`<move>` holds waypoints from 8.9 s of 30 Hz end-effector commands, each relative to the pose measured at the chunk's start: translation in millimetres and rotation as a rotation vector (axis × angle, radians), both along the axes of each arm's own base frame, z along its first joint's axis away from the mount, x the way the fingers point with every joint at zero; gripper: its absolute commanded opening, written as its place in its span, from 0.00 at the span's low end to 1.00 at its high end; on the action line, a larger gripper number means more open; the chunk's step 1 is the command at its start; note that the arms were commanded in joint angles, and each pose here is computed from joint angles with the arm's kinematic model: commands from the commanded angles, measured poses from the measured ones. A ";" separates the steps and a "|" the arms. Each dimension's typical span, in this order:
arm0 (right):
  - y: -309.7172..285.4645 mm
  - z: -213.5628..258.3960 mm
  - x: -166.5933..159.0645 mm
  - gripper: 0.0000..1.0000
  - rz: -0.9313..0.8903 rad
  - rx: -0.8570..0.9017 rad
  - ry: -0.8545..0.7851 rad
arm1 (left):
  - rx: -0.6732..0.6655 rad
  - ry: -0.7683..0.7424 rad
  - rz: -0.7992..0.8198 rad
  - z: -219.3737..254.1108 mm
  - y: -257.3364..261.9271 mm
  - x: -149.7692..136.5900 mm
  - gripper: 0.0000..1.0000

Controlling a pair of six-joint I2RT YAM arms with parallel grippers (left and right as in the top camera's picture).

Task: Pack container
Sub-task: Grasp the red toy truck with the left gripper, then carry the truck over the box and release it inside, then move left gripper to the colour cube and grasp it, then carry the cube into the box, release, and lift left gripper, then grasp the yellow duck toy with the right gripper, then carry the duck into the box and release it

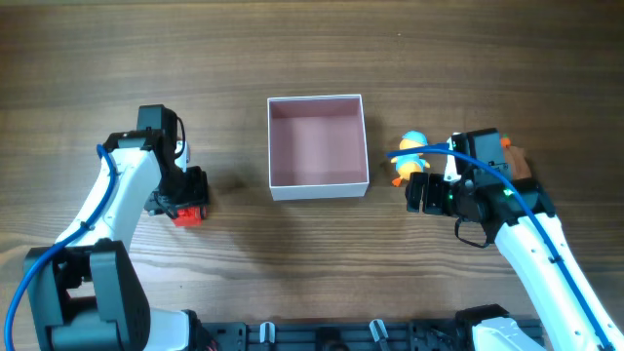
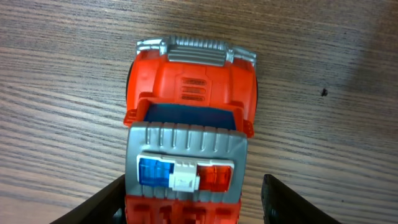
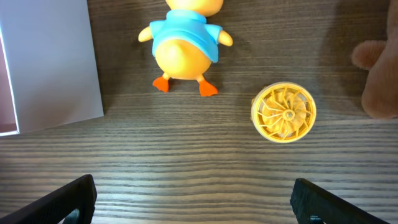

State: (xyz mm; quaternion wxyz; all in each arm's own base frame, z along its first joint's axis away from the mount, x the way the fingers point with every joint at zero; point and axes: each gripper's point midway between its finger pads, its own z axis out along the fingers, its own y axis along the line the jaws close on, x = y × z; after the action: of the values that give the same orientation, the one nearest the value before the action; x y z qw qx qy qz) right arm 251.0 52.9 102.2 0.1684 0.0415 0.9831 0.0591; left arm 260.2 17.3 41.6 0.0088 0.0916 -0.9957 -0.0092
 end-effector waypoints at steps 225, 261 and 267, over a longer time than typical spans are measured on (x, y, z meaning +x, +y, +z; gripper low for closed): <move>7.1 -111.0 92.4 0.36 -0.091 -0.042 0.260 | -0.052 -0.488 0.207 179.5 -28.6 93.6 1.00; 198.7 16.5 142.3 0.04 0.070 0.160 -0.231 | -0.050 -0.473 0.208 177.9 -28.4 90.3 1.00; 183.6 6.9 152.1 0.04 0.026 0.132 -0.216 | -0.050 -0.473 0.207 177.9 -28.4 90.3 1.00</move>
State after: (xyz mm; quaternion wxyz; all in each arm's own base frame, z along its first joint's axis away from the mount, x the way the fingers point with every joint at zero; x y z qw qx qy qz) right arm 386.7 247.0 100.9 0.2527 0.0054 0.9575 0.1387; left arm 351.7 -9.1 219.9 -0.2236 0.2011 -0.9532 0.0326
